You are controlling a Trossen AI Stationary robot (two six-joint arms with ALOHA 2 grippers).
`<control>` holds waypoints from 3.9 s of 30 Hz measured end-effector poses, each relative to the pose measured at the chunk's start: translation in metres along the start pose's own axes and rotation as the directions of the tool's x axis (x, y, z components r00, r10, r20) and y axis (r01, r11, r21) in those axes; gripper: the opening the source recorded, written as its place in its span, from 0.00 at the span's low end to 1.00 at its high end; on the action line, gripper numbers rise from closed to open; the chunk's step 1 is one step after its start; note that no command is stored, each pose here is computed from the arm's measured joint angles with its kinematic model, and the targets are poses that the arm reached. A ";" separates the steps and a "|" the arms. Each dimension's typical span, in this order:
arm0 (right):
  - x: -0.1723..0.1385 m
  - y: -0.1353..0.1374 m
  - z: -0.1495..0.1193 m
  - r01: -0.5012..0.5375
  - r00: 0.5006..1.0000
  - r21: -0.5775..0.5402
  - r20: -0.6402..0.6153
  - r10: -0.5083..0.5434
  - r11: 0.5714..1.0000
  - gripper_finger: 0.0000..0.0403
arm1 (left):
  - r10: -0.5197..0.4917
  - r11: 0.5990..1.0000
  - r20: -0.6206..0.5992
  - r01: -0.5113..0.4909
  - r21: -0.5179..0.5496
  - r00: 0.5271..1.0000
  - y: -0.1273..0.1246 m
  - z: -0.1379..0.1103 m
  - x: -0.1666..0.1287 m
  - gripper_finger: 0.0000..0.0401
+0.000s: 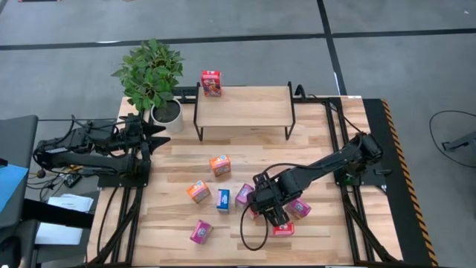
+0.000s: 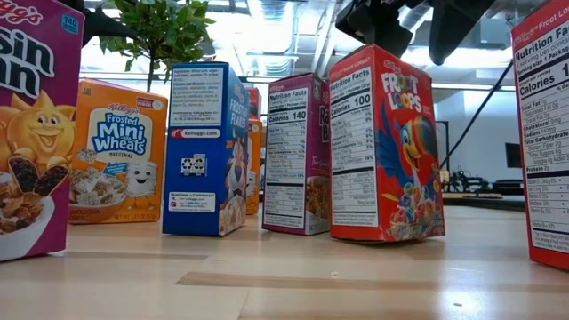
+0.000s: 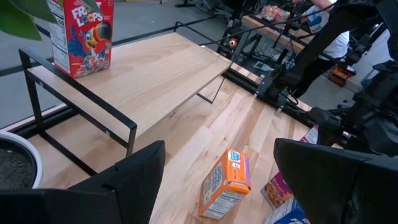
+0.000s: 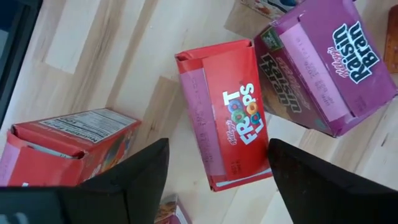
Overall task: Stack cereal on shelf
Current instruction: Put the top red cereal box on the shelf aligned with the other red cereal box on the shelf
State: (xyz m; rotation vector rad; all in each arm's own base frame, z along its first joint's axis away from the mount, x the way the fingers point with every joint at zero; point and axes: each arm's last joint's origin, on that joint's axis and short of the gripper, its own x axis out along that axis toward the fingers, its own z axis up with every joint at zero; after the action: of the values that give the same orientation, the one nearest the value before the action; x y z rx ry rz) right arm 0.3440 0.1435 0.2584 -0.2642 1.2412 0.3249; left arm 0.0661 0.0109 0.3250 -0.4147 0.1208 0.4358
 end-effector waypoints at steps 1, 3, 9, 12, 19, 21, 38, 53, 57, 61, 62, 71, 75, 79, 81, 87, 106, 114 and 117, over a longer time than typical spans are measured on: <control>0.000 0.000 0.000 0.000 1.000 -0.001 0.001 0.000 1.000 0.75 | 0.000 1.000 0.000 0.000 0.000 1.000 0.000 0.000 0.000 0.72; 0.000 0.000 0.000 0.001 1.000 -0.002 0.004 -0.001 1.000 0.75 | -0.001 1.000 0.000 0.001 0.000 1.000 0.000 0.000 0.000 0.72; 0.000 0.000 0.001 0.001 1.000 0.019 0.008 -0.002 1.000 0.75 | -0.001 1.000 -0.001 0.001 -0.008 1.000 0.000 0.000 0.000 0.72; -0.001 0.002 0.000 0.000 1.000 0.038 0.006 -0.001 0.999 0.75 | -0.001 1.000 0.000 0.001 -0.009 1.000 0.000 0.000 0.000 0.72; 0.002 0.004 0.002 -0.006 1.000 0.033 0.002 0.006 0.999 0.75 | -0.002 1.000 -0.001 0.002 -0.008 1.000 0.000 0.000 0.000 0.72; 0.003 0.004 0.001 -0.006 1.000 0.034 -0.004 0.006 0.999 0.75 | -0.002 1.000 -0.001 0.001 -0.008 1.000 0.000 0.000 0.000 0.72; 0.014 0.004 -0.008 -0.019 0.998 0.051 -0.054 0.022 0.999 0.69 | -0.002 1.000 -0.001 0.002 -0.008 1.000 0.000 0.000 0.000 0.72; 0.012 0.001 -0.006 -0.020 0.999 0.072 -0.043 0.023 0.997 0.54 | 0.002 1.000 0.001 -0.002 0.003 1.000 0.000 0.000 0.000 0.72; 0.012 0.001 -0.006 -0.028 0.999 0.073 -0.043 0.031 0.997 0.50 | 0.003 1.000 0.002 -0.003 0.003 1.000 0.000 0.000 0.000 0.72; 0.006 -0.002 -0.005 -0.039 0.997 0.081 -0.058 0.044 0.996 0.49 | 0.004 1.000 0.002 -0.004 0.004 1.000 0.000 0.000 0.000 0.72; 0.002 -0.004 -0.004 -0.040 0.997 0.086 -0.061 0.045 0.996 0.48 | 0.004 1.000 0.002 -0.004 0.004 1.000 0.000 0.000 0.000 0.72; -0.063 -0.042 0.001 -0.014 0.992 0.091 -0.123 0.026 0.996 0.51 | 0.003 1.000 0.002 -0.003 0.004 1.000 0.000 0.000 0.000 0.72; -0.100 -0.074 0.001 0.062 0.995 0.128 -0.090 -0.051 0.990 0.49 | 0.003 1.000 0.002 -0.003 0.004 1.000 0.000 0.000 0.000 0.72; -0.137 -0.111 -0.003 0.170 0.985 0.208 -0.009 -0.171 0.963 0.48 | 0.003 1.000 0.001 -0.003 0.004 1.000 0.000 0.000 0.000 0.72; -0.153 -0.129 -0.007 0.200 0.976 0.261 0.029 -0.215 0.944 0.48 | 0.003 1.000 0.001 -0.003 0.004 1.000 0.000 0.000 0.000 0.72; -0.181 -0.179 -0.018 0.333 0.909 0.383 0.114 -0.402 0.861 0.49 | 0.004 1.000 0.002 -0.004 0.021 1.000 0.000 0.000 0.000 0.72; -0.134 -0.291 -0.014 0.435 0.833 0.425 0.144 -0.534 0.794 0.49 | 0.012 0.999 -0.012 -0.012 0.033 1.000 0.001 -0.001 0.000 0.72; -0.125 -0.296 -0.009 0.420 0.839 0.418 0.159 -0.520 0.805 0.49 | 0.012 1.000 -0.013 -0.011 0.017 1.000 0.001 -0.001 0.000 0.72; -0.125 -0.295 -0.010 0.411 0.846 0.422 0.153 -0.510 0.808 0.50 | 0.012 1.000 -0.013 -0.012 0.017 1.000 0.001 -0.001 0.000 0.72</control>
State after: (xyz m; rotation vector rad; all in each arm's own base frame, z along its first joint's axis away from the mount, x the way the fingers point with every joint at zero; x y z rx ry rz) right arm 0.4119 -0.1453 0.3801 -0.1795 0.9136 -0.3031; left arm 0.0656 0.0111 0.3233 -0.4006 0.1394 0.4437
